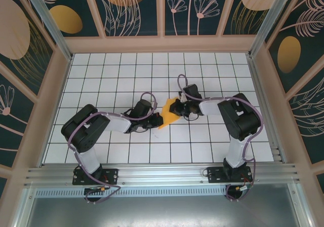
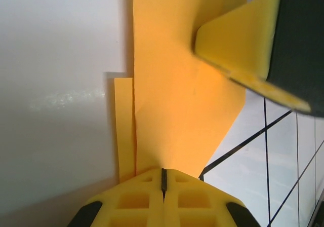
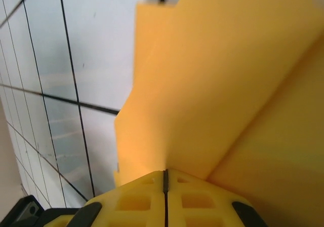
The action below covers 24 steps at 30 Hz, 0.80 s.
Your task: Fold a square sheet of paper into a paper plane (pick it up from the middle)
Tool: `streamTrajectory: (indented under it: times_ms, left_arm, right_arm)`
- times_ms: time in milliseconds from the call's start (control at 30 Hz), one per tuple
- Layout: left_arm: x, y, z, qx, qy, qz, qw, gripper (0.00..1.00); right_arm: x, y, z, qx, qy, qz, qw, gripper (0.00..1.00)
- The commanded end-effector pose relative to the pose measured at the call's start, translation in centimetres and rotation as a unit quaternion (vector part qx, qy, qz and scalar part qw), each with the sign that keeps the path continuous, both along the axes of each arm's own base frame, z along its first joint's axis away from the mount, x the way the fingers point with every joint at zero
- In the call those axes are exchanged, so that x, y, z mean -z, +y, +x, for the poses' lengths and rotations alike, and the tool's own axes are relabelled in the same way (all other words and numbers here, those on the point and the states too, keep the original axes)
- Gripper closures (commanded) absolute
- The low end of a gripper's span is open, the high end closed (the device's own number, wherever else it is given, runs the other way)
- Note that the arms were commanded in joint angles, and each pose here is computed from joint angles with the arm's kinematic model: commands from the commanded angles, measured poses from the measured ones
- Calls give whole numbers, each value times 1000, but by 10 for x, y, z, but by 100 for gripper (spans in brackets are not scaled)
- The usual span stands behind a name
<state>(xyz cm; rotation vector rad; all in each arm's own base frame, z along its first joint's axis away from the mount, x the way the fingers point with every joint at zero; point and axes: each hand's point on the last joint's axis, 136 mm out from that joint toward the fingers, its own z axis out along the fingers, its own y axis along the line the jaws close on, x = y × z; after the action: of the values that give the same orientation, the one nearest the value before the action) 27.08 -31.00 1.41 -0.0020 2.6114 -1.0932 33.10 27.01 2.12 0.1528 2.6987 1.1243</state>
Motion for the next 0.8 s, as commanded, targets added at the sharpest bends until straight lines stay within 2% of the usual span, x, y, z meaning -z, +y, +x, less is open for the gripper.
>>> streamTrajectory:
  times_ms: [0, 433, 767]
  left_arm:
    - [54, 38, -35, -6, 76, 87, 993, 98]
    - [59, 41, -39, 1, 82, 96, 992, 98]
    - [57, 38, -38, 1, 81, 90, 993, 98]
  right_arm:
    - [-4, -4, 16, -2, -14, 13, 1000, 91]
    - [-1, -37, 61, 46, -11, 22, 999, 90]
    - [6, -49, 76, 62, -3, -18, 998, 90]
